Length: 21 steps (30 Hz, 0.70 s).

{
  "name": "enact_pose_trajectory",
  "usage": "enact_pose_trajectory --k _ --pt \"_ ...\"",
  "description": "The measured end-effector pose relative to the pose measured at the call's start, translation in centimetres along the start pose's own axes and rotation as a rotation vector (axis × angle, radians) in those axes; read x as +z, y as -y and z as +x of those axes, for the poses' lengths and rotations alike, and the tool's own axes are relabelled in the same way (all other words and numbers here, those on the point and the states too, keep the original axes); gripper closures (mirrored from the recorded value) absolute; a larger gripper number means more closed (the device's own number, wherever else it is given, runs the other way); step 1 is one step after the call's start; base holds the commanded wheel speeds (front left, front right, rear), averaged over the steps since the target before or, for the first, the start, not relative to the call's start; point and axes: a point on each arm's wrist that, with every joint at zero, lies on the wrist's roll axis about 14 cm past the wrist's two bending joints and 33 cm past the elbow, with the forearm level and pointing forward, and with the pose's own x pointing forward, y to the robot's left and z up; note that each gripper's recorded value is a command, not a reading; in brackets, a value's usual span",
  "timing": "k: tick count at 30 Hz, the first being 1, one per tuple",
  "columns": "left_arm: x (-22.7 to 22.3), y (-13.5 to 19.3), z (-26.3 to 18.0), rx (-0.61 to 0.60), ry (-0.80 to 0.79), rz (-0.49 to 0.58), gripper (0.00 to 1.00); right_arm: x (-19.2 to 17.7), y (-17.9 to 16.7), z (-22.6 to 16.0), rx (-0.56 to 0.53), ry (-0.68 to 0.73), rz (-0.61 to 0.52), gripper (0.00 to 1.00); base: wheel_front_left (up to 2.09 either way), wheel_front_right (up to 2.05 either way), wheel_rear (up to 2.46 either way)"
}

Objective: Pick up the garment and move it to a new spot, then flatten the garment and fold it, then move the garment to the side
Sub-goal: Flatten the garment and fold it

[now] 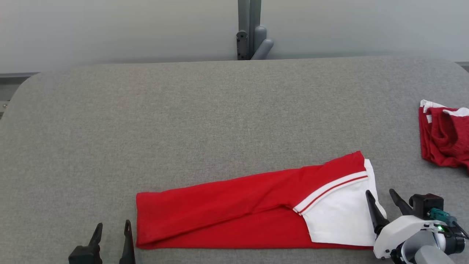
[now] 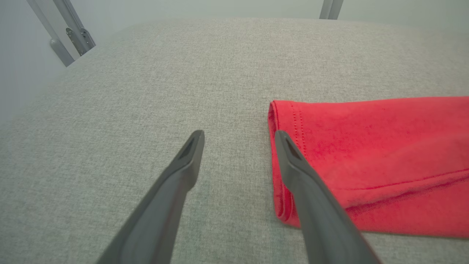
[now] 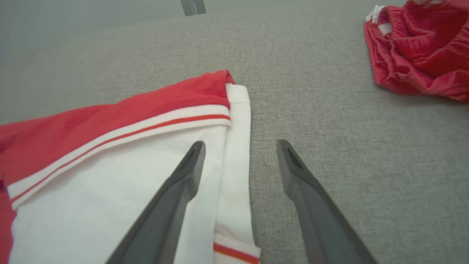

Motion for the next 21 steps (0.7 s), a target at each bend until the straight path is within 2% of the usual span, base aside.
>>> enact_pose_trajectory --k 9,10,11,12,17,21 --pt "-0.3 -1.1 -0.3 0.041 -0.009 -0.005 0.00 -4.2 -2.4 2.0 0.040 -0.178 0.015 0.00 0.00 0.00 0.00" --pt "-0.3 -1.2 -0.4 0.043 -0.011 -0.006 0.00 -4.5 -2.5 2.0 0.042 -0.188 0.019 0.34 0.00 0.00 0.00" --pt "-0.4 -1.3 -0.4 0.046 -0.012 -0.007 0.00 -4.7 -2.6 2.1 0.045 -0.196 0.020 0.80 0.00 0.00 0.00" --pt "-0.4 -1.3 -0.4 0.047 -0.014 -0.010 0.00 -4.8 -2.6 2.1 0.045 -0.200 0.027 1.00 0.00 0.00 0.00" --pt "-0.7 -0.5 -0.2 0.025 -0.021 -0.016 0.00 -4.5 -1.7 2.3 0.026 -0.191 0.050 1.00 0.00 0.00 0.00" --pt "-0.7 0.1 0.0 0.009 -0.022 -0.022 0.00 -3.1 1.7 2.3 -0.057 -0.152 0.054 1.00 0.00 0.00 0.00"
